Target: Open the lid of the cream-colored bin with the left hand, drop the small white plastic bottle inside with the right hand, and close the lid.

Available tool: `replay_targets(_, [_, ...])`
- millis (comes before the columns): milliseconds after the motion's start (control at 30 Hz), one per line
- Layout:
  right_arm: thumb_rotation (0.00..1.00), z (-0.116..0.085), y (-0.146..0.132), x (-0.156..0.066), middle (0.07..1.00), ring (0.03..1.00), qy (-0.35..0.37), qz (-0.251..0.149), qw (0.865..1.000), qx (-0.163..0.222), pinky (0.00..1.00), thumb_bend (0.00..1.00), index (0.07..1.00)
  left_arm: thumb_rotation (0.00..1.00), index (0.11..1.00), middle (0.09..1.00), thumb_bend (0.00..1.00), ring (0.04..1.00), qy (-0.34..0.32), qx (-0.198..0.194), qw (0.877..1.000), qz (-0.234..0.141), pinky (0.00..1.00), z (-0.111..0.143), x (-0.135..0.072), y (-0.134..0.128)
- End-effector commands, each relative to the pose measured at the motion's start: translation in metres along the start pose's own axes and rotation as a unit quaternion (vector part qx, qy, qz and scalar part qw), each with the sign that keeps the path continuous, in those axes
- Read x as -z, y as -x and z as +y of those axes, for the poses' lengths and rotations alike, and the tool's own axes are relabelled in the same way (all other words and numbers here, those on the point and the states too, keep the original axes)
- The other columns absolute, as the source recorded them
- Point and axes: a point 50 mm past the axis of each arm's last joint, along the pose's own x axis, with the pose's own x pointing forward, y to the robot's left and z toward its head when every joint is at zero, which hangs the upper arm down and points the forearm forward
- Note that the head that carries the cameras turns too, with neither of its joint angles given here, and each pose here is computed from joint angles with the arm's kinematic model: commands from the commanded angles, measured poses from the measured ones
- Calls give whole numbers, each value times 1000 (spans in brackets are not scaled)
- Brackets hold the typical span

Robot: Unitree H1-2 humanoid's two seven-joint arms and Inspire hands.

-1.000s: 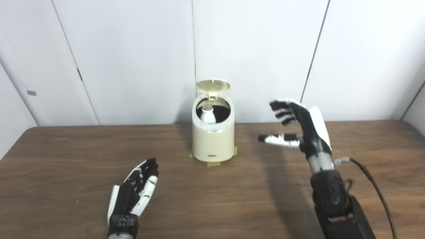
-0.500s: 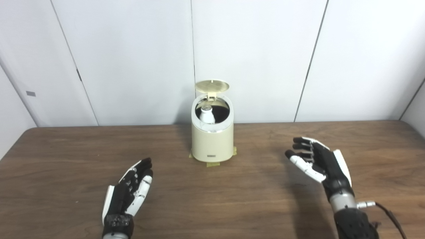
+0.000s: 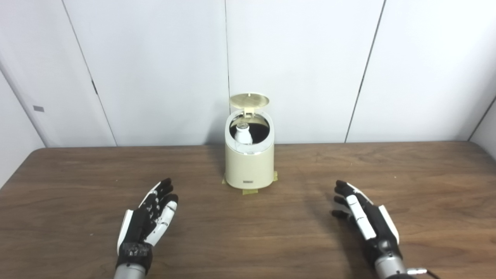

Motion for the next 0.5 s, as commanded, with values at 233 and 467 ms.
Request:
replay_targets(233, [1000,6,7,-9,952,928,-47,-46,998,14,824,522,889,653,951,941,391,933,-23,38,998,-47,938,0,-43,-46])
replay_targets(467, [1000,4,3,-8,989,959,-55,-44,997,17,843,522,937,678,937,936,433,938,-37,60,995,-73,985,-11,-67,-77])
